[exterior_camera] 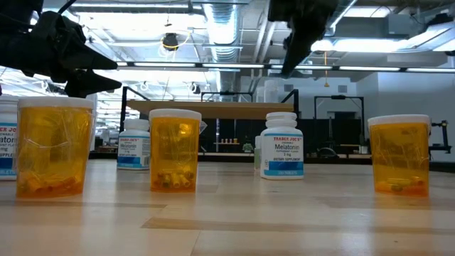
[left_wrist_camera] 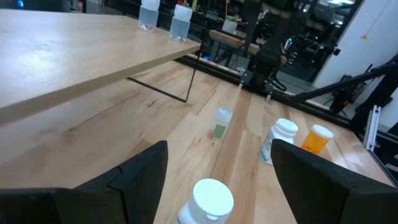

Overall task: Pick and place medicine bottles onto shelf by color
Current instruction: Put the transparent pill bottle on the shelf aligned with the other transparent pill bottles

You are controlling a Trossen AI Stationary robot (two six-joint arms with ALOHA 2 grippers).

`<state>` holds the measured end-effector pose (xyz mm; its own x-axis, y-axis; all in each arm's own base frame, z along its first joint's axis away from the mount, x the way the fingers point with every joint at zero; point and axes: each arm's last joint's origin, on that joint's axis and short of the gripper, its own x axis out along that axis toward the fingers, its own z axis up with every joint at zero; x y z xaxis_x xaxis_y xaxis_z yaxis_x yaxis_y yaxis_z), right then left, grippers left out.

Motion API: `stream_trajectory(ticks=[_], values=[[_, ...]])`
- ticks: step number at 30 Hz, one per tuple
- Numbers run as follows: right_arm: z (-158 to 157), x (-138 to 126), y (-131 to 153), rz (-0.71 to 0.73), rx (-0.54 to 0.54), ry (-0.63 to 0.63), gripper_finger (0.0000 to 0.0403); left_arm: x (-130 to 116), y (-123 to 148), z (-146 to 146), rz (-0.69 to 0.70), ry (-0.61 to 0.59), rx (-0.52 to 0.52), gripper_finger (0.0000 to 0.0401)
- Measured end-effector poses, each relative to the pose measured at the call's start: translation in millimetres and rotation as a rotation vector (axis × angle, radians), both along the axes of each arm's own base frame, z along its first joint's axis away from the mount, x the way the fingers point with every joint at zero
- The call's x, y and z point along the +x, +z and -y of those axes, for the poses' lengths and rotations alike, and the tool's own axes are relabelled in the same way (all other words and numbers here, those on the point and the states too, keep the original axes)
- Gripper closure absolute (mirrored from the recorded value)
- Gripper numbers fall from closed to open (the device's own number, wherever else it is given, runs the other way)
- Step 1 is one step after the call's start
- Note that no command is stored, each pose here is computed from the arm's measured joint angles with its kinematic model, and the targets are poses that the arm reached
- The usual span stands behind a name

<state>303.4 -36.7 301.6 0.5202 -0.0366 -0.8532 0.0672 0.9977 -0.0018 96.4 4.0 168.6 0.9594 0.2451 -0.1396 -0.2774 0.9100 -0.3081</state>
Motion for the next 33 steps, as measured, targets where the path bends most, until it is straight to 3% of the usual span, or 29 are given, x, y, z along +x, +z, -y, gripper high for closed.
stream_trajectory(ticks=[5, 12, 18, 28, 33], values=[[-1, 20, -27, 0.059, -0.032, 0.006, 0.0173, 0, 0, 0, 0.001, 0.000, -0.003, 0.0128], [3, 40, -76, -0.103, -0.026, 0.009, 0.0173, 0, 0, 0, -0.002, 0.001, -0.002, 0.0128], [3, 52, -102, -0.150, -0.026, 0.021, 0.0173, 0, -1, 0, -0.008, 0.001, -0.001, 0.0128], [4, 59, -101, -0.095, -0.038, 0.020, 0.0173, 1, -2, 0, -0.023, 0.001, 0.000, 0.0128], [5, 62, -115, -0.139, -0.055, 0.009, 0.0173, 1, -2, 0, -0.023, 0.001, 0.000, 0.0128]])
